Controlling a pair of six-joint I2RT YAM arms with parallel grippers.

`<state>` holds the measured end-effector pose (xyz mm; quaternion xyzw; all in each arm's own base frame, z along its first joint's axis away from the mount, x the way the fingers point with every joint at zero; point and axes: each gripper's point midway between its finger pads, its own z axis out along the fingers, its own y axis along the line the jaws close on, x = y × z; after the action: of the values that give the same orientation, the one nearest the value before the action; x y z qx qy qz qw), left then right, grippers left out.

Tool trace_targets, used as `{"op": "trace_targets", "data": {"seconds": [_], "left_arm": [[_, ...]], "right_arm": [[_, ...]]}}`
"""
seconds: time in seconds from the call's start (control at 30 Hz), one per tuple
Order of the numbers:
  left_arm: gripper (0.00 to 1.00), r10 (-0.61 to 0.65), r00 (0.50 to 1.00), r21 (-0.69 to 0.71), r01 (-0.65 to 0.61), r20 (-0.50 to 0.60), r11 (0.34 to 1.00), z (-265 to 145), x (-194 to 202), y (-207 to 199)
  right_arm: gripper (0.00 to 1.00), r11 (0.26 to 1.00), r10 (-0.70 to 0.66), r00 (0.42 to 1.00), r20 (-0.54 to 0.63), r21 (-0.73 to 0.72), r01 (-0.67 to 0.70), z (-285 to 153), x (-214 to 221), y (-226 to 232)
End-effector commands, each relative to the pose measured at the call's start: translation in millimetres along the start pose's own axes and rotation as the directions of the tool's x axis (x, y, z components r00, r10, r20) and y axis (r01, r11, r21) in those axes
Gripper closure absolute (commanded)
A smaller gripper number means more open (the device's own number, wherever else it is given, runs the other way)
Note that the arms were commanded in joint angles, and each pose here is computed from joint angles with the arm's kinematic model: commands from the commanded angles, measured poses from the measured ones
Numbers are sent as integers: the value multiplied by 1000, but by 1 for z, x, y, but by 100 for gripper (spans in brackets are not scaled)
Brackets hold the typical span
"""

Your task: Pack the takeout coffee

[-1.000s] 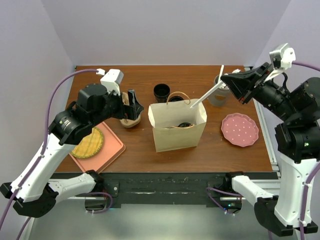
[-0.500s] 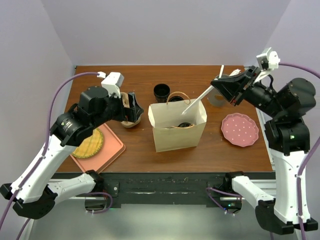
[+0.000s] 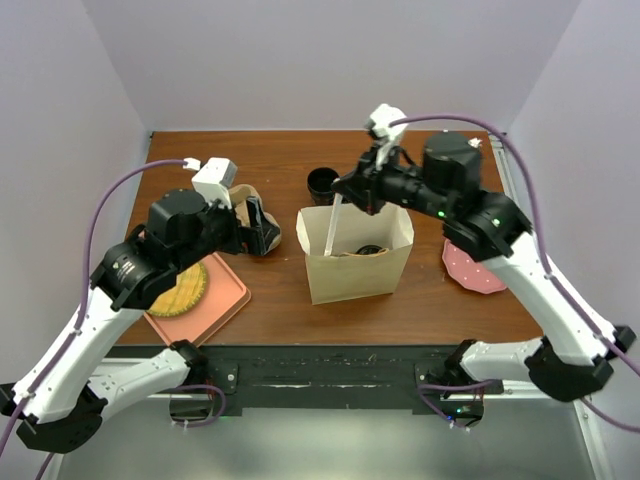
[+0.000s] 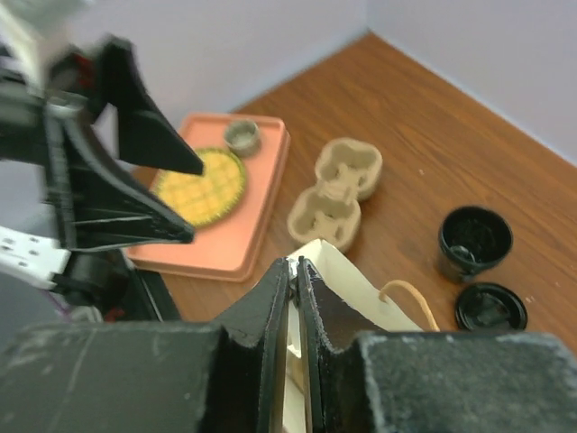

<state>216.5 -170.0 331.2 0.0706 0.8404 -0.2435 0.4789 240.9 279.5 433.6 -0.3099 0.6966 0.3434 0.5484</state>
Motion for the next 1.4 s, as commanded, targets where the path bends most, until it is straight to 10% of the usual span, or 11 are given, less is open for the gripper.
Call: {"op": "trace_targets", "data": {"seconds": [0.0,0.23,0.5,0.53,0.93,1.37], "left_arm": [[0,5,997,-13,-4,76,1000,-9,-18,2],[0,17,996,-8,-17,86,1000,-10,-23,0],[0,89,991,27,-93,102,995,-10,-38,-10],[0,100,989,23,-102,106,994,-9,-42,-11],[0,54,965,184,-103,256,978,-44,-93,-51],[0,9,954,173,-64,299,983,-50,-97,-46]], "right_arm": [[84,988,-94,993,-76,114,103,16,-1,-10],[44,991,-29,991,-130,128,46,16,4,-2],[28,981,125,992,-30,151,-119,-11,-18,7],[2,978,139,990,-26,160,-133,-14,-19,6],[1,798,389,889,240,394,-456,-99,-36,-26],[1,754,390,880,272,453,-475,-137,-16,-36]]}}
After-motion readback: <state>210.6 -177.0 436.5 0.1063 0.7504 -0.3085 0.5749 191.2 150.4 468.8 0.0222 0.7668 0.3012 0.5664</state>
